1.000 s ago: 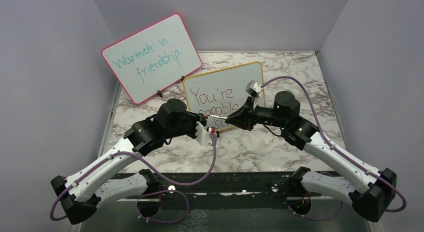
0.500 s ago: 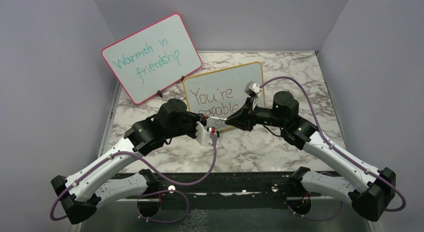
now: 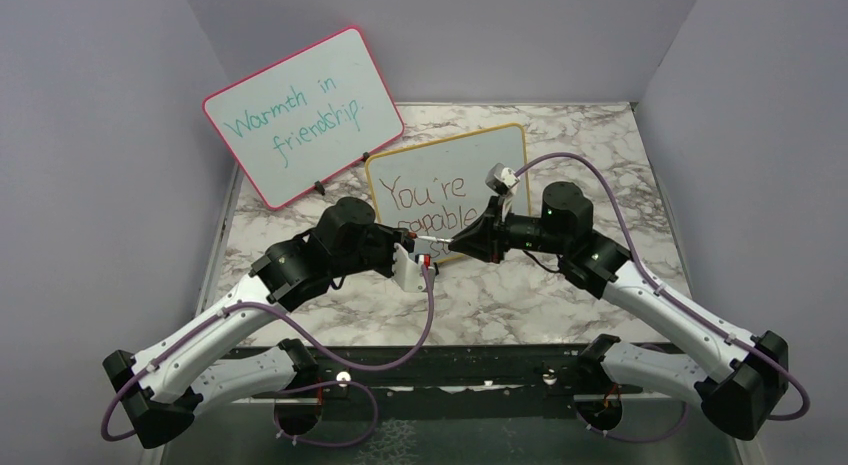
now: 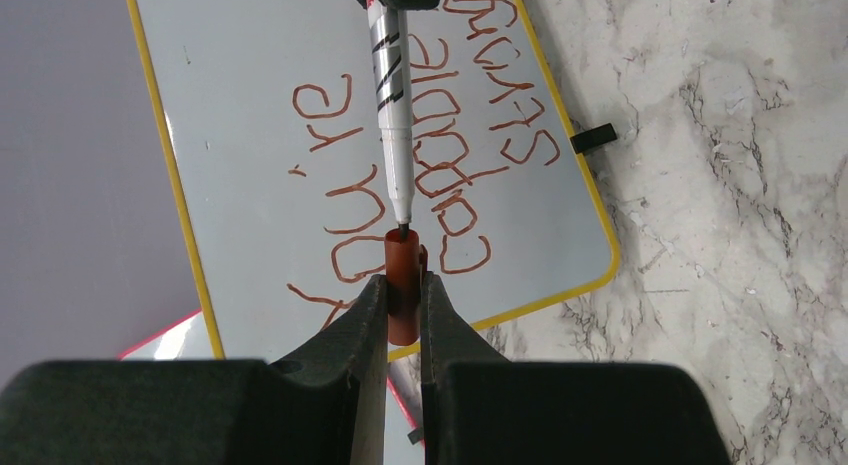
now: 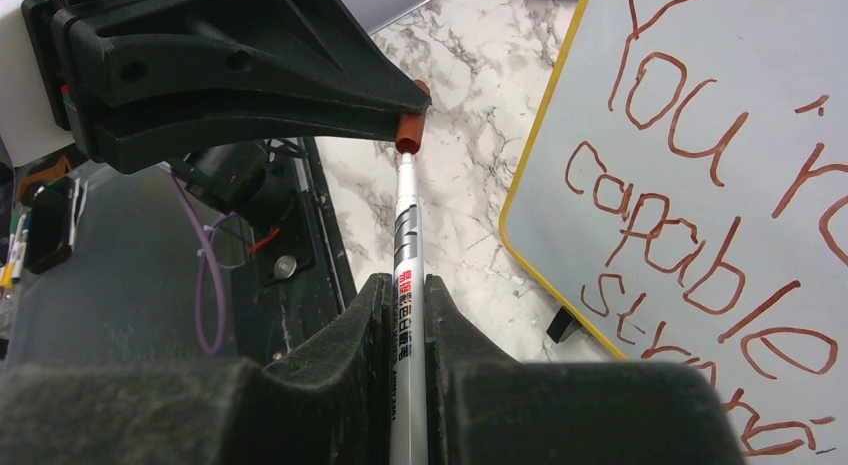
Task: Write a sentence on the whiteboard
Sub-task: Close the whiteboard marker at the center of the board.
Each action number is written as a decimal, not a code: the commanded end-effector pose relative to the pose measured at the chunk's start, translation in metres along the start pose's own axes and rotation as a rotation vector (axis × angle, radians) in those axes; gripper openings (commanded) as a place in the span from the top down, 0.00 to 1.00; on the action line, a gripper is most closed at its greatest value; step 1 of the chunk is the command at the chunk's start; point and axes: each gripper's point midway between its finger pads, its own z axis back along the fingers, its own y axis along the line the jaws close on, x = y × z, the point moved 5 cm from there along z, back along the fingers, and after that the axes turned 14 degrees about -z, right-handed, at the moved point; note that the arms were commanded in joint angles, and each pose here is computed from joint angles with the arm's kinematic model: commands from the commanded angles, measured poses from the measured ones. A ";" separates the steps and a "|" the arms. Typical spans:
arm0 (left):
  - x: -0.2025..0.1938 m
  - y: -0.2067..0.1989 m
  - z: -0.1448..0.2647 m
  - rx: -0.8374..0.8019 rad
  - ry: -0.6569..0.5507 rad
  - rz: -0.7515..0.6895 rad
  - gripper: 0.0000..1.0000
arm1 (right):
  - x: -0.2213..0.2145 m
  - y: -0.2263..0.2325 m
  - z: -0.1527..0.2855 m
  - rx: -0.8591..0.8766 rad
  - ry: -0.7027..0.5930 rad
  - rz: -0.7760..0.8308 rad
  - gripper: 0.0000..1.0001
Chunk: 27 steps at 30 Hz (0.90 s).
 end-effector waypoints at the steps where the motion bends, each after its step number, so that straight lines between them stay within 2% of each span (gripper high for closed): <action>1: 0.009 0.010 0.003 0.014 -0.046 -0.004 1.00 | 0.006 0.002 -0.003 0.027 -0.018 0.007 0.99; 27: 0.028 0.016 -0.011 -0.045 -0.093 -0.037 1.00 | 0.008 -0.010 -0.024 0.025 0.017 -0.038 0.99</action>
